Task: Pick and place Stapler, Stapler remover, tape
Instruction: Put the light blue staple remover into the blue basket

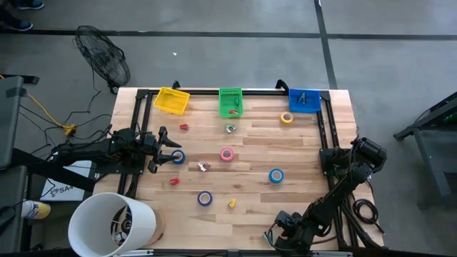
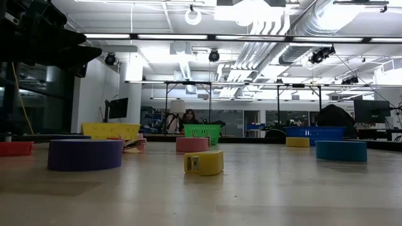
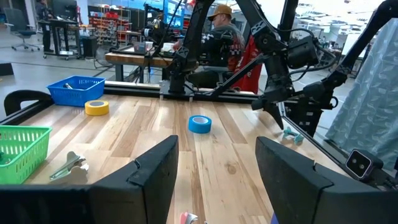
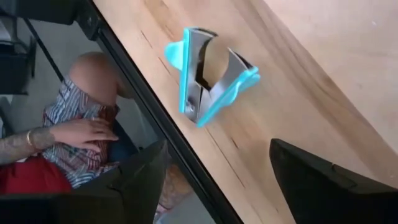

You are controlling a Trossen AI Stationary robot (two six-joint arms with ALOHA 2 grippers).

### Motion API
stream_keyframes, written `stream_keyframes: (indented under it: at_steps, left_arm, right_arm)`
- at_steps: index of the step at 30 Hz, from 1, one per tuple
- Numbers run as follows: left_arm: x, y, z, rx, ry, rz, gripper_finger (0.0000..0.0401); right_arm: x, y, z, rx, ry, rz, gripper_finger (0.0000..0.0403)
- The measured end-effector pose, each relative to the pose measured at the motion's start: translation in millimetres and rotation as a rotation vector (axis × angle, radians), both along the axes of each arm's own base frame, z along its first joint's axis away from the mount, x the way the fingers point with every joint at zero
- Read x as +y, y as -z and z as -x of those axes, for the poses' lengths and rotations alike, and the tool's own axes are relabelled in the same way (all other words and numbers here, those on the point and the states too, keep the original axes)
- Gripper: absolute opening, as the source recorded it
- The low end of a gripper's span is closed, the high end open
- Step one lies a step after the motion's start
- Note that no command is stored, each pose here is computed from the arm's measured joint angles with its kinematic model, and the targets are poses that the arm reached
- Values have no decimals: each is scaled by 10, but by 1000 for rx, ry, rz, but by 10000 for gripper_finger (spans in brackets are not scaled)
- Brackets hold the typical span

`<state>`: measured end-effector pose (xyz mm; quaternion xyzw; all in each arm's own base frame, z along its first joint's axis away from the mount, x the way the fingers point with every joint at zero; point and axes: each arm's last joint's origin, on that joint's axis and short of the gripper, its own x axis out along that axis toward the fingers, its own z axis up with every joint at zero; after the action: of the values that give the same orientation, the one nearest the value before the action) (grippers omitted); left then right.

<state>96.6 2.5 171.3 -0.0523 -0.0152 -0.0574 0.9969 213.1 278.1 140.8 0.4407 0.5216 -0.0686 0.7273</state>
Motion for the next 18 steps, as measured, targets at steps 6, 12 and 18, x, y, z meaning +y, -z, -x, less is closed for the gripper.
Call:
stream_keyframes:
  at_steps: [6,12,18]
  left_arm:
    - [0,0,0,0,0,0,211]
    - [0,1,0,0,0,0,211]
    - [0,1,0,0,0,0,211]
  right_arm:
    - [-11,2,-5,-10,19,14,275]
    - [-17,-124,-46,42,28,106,275]
    - [20,-356,-113,41,89,170,275]
